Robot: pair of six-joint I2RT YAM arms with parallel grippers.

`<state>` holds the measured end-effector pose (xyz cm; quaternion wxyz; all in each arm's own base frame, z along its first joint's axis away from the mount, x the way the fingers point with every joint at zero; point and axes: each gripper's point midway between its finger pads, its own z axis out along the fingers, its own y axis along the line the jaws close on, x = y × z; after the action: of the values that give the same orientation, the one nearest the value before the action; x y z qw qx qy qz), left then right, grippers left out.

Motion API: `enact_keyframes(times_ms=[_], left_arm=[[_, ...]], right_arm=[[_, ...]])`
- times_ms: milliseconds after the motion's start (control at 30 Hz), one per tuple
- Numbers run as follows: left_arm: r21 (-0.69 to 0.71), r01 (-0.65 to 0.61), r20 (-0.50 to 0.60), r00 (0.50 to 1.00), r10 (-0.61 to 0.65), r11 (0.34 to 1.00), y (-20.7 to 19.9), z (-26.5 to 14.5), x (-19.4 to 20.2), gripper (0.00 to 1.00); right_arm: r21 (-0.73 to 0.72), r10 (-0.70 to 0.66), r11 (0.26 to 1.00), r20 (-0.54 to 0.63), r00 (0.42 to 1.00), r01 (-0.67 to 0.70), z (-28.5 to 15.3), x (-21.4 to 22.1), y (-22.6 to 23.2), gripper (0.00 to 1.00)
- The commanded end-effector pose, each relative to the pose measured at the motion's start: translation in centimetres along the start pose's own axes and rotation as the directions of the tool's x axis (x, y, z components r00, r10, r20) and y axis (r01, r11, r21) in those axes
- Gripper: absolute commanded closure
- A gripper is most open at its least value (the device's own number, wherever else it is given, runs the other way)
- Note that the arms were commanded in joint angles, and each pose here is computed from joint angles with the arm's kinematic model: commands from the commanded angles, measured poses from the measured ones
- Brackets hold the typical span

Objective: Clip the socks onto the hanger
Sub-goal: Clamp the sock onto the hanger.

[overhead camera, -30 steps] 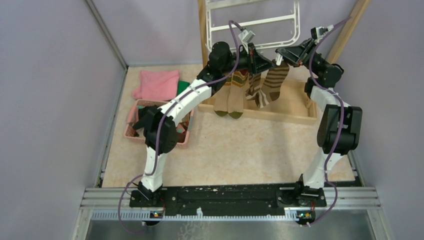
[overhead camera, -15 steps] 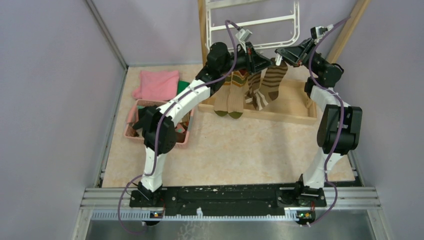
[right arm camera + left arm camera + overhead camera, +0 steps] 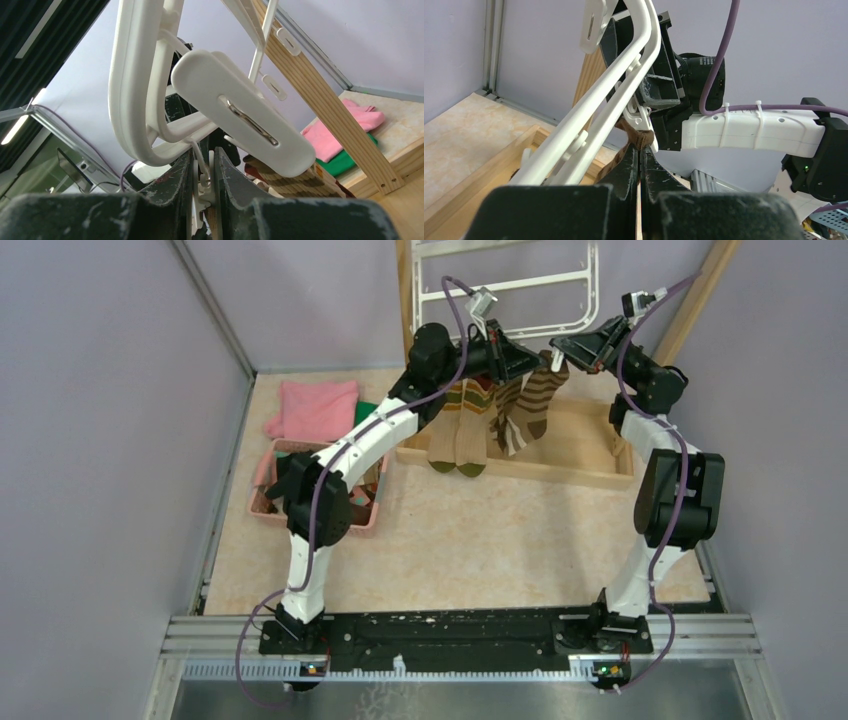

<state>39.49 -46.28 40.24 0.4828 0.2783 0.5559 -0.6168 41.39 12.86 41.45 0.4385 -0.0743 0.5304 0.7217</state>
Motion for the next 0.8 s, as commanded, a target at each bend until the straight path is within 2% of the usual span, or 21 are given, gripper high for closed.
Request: enact_keyframes(times_ms=[0,367,433,533,700,767], left_arm=[[0.058,-0.034,0.084,0.996,0.029,0.998,-2.4,-0.8,-3.7,1.00],[0.069,-0.020,0.071,0.997,0.015,0.997,-2.1,-0.6,-3.2,1.00],[0.073,-0.019,0.068,0.998,0.014,0.997,-2.2,-0.6,-3.1,1.00],[0.075,-0.012,0.063,0.998,0.007,0.997,-2.1,-0.7,-2.9,1.00],[0.083,-0.007,0.059,0.998,0.003,0.996,-2.3,-0.7,-2.8,1.00],[0.085,-0.006,0.057,0.998,0.001,0.996,-2.4,-0.7,-2.7,1.00]], right_arm=[[-0.059,-0.100,0.993,-0.037,0.994,0.098,1.0,0.4,1.9,1.00],[-0.065,-0.105,0.993,-0.027,0.994,0.103,1.0,0.3,2.1,0.79],[-0.069,-0.107,0.992,-0.024,0.994,0.105,1.0,0.3,2.3,0.72],[-0.072,-0.109,0.992,-0.021,0.994,0.108,1.0,0.3,2.4,0.57],[-0.074,-0.115,0.991,-0.019,0.993,0.113,1.0,0.2,2.6,0.53],[-0.077,-0.120,0.990,-0.016,0.993,0.118,0.9,0.2,2.7,0.49]])
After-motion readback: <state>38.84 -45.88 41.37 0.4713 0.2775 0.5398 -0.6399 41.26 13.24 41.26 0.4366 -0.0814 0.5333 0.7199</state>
